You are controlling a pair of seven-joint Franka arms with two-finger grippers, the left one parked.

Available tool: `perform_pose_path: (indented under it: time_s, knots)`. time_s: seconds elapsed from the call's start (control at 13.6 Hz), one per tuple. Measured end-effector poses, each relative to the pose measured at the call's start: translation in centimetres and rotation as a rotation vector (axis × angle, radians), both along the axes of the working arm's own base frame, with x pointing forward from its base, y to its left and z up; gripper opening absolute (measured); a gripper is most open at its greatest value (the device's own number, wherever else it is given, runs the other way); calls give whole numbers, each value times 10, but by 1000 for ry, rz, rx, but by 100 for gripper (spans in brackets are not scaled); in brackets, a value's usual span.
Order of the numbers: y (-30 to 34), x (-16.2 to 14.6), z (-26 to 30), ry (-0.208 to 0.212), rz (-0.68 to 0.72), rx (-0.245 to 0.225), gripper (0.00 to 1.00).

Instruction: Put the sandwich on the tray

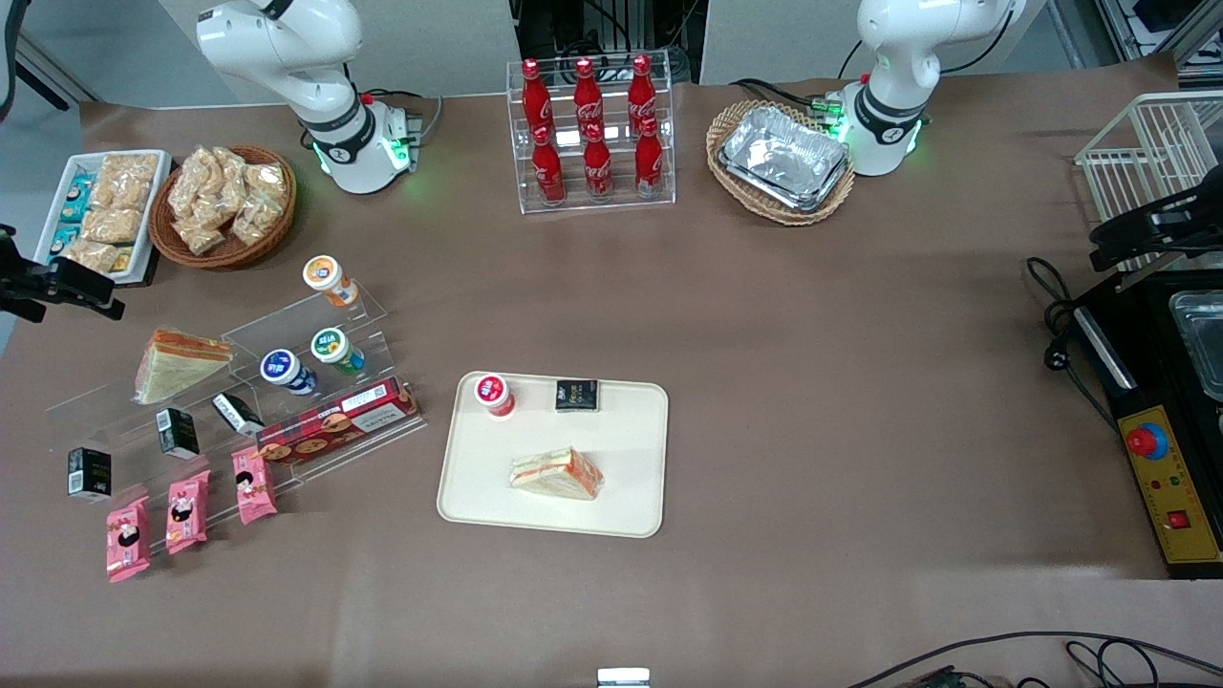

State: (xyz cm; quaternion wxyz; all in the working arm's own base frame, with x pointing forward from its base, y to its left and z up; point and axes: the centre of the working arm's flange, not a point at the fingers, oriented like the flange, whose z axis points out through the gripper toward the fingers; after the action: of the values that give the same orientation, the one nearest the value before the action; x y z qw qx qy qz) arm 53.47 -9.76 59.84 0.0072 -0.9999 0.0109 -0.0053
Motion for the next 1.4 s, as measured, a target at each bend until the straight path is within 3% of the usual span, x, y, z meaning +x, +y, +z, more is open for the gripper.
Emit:
perform_pose_path:
  time_s: [0.81,1.4]
  knots:
    - [1,-29,10,45,45,16,100]
    - [-2,-29,19,26,37,10,100]
